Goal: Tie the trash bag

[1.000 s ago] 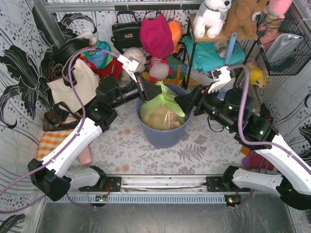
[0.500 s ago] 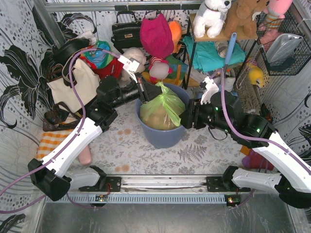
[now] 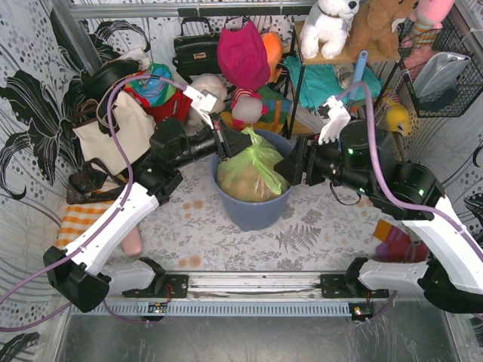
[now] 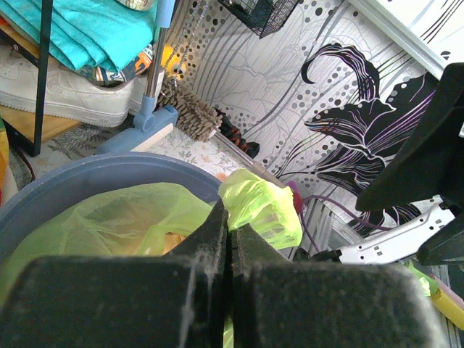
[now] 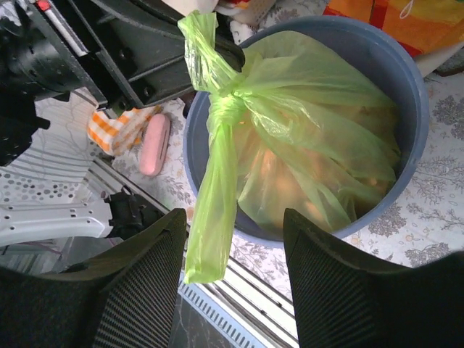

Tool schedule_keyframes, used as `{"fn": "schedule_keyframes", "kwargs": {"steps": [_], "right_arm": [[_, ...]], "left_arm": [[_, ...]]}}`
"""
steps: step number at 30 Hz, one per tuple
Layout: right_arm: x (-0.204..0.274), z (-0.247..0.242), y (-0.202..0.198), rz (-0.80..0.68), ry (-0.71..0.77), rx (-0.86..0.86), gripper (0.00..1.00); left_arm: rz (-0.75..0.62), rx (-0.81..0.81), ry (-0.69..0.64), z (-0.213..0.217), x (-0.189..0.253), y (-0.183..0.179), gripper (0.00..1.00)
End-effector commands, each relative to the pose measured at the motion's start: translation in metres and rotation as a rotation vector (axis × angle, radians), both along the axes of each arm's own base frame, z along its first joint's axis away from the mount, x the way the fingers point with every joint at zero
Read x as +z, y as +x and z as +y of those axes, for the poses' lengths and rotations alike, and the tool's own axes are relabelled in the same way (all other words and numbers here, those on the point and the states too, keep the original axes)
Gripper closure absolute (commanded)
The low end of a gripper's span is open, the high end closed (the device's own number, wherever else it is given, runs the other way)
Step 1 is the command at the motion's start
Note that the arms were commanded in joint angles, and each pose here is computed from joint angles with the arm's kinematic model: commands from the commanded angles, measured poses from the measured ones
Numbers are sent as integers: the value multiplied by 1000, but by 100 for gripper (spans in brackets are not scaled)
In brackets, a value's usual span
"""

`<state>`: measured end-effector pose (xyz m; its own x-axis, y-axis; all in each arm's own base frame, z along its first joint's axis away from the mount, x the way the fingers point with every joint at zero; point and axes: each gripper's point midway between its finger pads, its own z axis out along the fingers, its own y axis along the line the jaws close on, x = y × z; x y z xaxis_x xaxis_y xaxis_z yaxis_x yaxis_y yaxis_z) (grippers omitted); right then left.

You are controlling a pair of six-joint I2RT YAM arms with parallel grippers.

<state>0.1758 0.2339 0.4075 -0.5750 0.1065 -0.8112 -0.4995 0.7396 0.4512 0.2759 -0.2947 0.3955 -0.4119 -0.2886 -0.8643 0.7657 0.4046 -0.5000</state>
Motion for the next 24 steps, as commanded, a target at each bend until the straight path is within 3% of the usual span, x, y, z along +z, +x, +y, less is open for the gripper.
{"fn": "schedule_keyframes", "kwargs": {"steps": [1, 16, 24], "right_arm": [[-11, 0, 6, 6, -107, 11, 44], [-48, 11, 1, 92, -209, 84, 50], [-69, 21, 2, 126, -256, 127, 59]], "left_arm": [[-49, -4, -13, -1, 10, 1, 93], [-50, -13, -20, -1, 8, -2, 93], [-49, -14, -19, -1, 6, -2, 93]]}}
